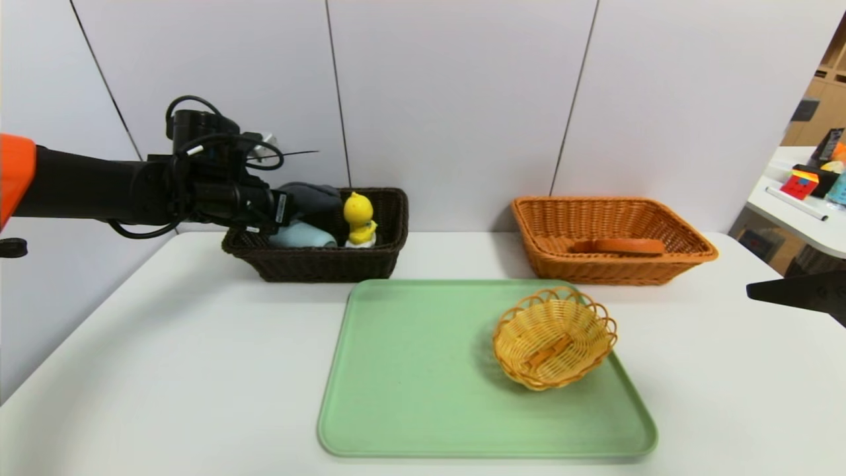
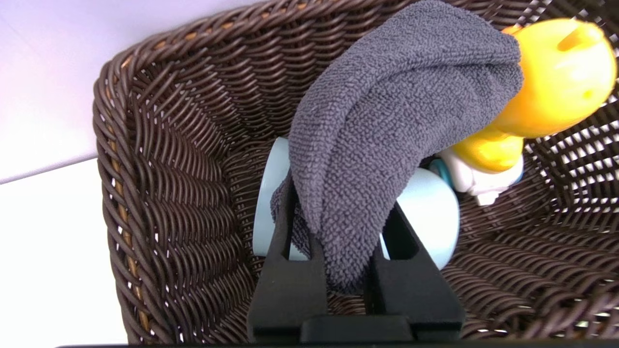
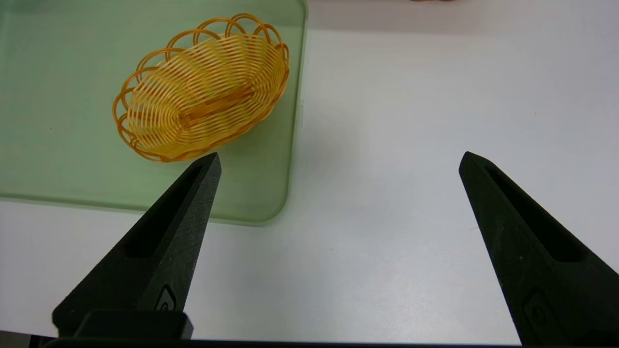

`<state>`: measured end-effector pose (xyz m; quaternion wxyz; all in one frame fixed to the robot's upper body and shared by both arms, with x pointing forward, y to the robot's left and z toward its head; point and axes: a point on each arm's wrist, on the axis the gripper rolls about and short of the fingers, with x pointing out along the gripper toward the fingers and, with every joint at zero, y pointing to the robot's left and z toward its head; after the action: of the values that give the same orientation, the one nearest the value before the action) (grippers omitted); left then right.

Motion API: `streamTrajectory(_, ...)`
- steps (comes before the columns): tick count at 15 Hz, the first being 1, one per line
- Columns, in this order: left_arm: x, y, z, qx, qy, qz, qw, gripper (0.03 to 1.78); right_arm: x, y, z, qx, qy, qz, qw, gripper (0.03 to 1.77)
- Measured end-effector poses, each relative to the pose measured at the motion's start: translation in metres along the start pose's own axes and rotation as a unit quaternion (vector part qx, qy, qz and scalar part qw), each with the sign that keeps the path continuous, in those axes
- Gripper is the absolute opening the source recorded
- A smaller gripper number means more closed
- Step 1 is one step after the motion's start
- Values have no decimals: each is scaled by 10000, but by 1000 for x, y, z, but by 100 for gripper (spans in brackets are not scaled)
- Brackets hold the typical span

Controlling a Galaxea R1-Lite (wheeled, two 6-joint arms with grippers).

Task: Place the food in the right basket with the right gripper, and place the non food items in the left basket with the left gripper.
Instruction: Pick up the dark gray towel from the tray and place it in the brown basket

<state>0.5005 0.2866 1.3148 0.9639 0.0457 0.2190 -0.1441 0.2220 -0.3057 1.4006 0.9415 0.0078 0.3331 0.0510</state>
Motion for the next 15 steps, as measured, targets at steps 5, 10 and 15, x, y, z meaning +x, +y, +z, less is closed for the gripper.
streamTrajectory(5,5,0,-4,26,59,20,10000,96,2,0,1,-7,35,-10,10000,170)
streamTrajectory(10,6,1,-1,28,15,35,10000,132,5,1,2,-8,54,-13,10000,170)
streamTrajectory(15,-10,1,17,90,-274,138,9995,150,5,1,3,-54,27,-19,10000,170)
